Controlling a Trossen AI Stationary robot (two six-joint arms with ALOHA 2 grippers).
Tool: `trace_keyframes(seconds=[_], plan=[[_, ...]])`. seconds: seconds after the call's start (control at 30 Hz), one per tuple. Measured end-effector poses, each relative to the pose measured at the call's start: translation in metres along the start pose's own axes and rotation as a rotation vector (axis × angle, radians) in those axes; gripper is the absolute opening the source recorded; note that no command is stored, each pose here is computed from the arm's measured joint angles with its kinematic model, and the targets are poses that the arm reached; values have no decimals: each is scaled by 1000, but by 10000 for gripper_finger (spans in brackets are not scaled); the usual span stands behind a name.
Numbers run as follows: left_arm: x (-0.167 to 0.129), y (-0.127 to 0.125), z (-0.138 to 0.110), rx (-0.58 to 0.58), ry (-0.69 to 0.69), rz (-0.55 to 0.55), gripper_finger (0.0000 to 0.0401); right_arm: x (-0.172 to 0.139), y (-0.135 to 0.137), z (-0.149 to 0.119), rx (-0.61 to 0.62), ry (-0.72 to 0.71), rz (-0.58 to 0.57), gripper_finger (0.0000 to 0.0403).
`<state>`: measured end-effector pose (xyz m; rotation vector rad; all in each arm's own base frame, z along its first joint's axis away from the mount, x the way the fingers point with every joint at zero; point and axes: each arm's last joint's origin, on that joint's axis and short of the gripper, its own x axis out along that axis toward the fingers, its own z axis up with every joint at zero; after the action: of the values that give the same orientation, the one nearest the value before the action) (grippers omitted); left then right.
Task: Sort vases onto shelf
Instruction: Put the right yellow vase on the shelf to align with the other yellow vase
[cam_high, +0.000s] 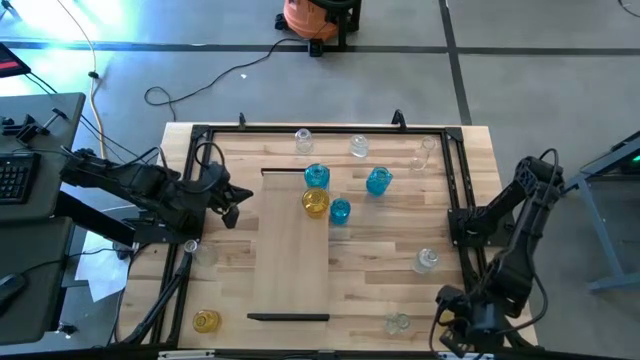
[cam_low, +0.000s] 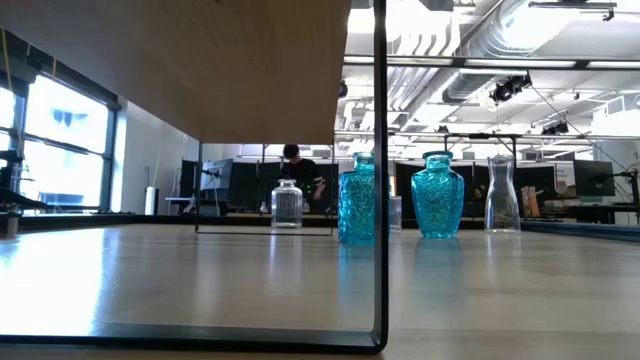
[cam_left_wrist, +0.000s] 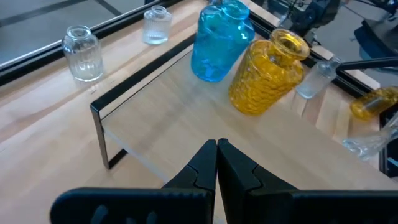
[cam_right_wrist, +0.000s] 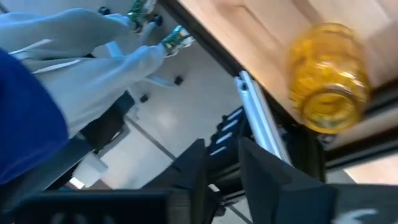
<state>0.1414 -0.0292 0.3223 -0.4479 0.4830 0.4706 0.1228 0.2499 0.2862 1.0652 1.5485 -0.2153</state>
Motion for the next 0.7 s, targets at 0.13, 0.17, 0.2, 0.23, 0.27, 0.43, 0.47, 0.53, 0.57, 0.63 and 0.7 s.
trace_keyframes(seconds=[0.13, 0.17, 0.2, 0.23, 0.27, 0.43, 0.47, 0.53, 0.57, 0.63, 0.7], plan=[[0, 0, 0, 1, 1, 1, 5, 1, -8, -2, 33, -36, -62, 130], [0, 0, 0, 1, 0, 1, 5, 3, -9, -3, 31, -57, -68, 136], [0, 0, 0, 1, 0, 2, 5, 4, -10, -3, 27, -78, -76, 140], [0, 0, 0, 1, 0, 2, 5, 6, -11, -3, 25, -97, -86, 143], [0, 0, 0, 1, 0, 2, 5, 9, -11, -2, 24, -109, -98, 144], [0, 0, 0, 1, 0, 2, 5, 21, -10, -2, -3, -97, -138, 144], [0, 0, 0, 1, 0, 2, 5, 23, -9, -2, -1, -96, -135, 144], [0, 0, 0, 1, 0, 2, 5, 24, -8, -2, 9, -97, -138, 144], [0, 0, 0, 1, 0, 2, 5, 25, -9, -2, 15, -101, -144, 144], [0, 0, 0, 8, 0, 2, 5, 25, -10, -1, 26, -109, -159, 144], [0, 0, 0, 18, 0, 2, 5, 24, -12, -1, 37, -115, -171, 144]])
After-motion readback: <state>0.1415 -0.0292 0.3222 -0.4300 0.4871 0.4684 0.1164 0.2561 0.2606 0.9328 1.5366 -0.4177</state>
